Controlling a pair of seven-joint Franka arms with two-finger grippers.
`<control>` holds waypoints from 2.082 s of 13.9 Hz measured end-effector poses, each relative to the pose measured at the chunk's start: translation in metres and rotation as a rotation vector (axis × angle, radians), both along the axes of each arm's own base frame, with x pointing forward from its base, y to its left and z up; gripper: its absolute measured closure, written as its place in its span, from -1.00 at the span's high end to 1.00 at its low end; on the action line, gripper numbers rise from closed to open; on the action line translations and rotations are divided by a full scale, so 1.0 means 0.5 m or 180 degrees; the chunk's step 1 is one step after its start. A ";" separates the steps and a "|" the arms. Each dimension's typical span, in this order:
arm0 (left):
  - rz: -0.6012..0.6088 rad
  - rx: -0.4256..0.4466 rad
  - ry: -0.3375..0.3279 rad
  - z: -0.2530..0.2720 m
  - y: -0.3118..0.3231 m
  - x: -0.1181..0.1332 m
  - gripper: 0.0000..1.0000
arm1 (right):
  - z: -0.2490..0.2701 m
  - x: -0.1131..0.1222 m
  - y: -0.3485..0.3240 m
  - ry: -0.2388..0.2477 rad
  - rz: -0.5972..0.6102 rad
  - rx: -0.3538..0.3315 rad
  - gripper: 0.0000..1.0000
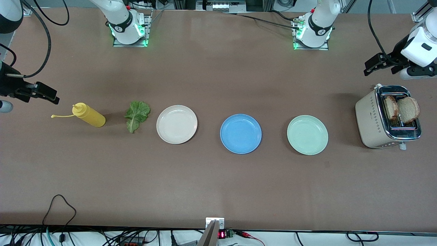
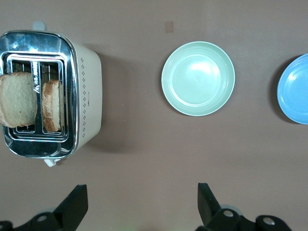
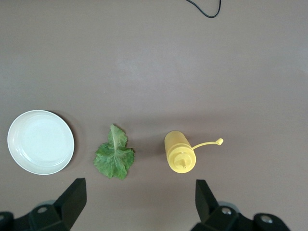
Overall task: Make sandwich in blue plate with both arms
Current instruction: 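Reach the left gripper down to the bread slice in the toaster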
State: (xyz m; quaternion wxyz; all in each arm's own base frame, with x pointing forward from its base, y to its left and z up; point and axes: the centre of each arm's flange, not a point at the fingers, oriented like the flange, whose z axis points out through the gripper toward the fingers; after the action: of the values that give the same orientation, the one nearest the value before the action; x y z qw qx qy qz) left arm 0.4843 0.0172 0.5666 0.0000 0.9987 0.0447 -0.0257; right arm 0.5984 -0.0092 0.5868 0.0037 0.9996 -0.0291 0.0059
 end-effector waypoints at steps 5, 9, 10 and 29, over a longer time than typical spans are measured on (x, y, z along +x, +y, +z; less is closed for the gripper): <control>0.0025 0.0000 -0.0021 -0.003 0.008 0.004 1.00 | 0.000 0.000 -0.004 0.0002 -0.0011 0.0000 1.00; 0.0082 -0.0025 -0.0034 -0.088 0.144 0.050 1.00 | 0.000 0.000 -0.005 0.0004 -0.0011 0.0000 1.00; 0.0064 -0.0037 -0.0028 -0.122 0.197 0.060 1.00 | -0.001 0.000 -0.005 0.0007 -0.0012 0.0000 1.00; 0.0282 -0.0190 0.0295 -0.401 0.399 0.095 -0.26 | -0.126 0.008 -0.015 0.0703 -0.0049 -0.0015 1.00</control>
State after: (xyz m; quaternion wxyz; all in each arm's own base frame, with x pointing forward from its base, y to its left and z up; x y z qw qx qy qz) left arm 0.5318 0.2168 0.3660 0.0289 0.9930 0.0880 -0.0732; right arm 0.6022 -0.0167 0.5237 0.0092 0.9938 -0.0362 -0.1043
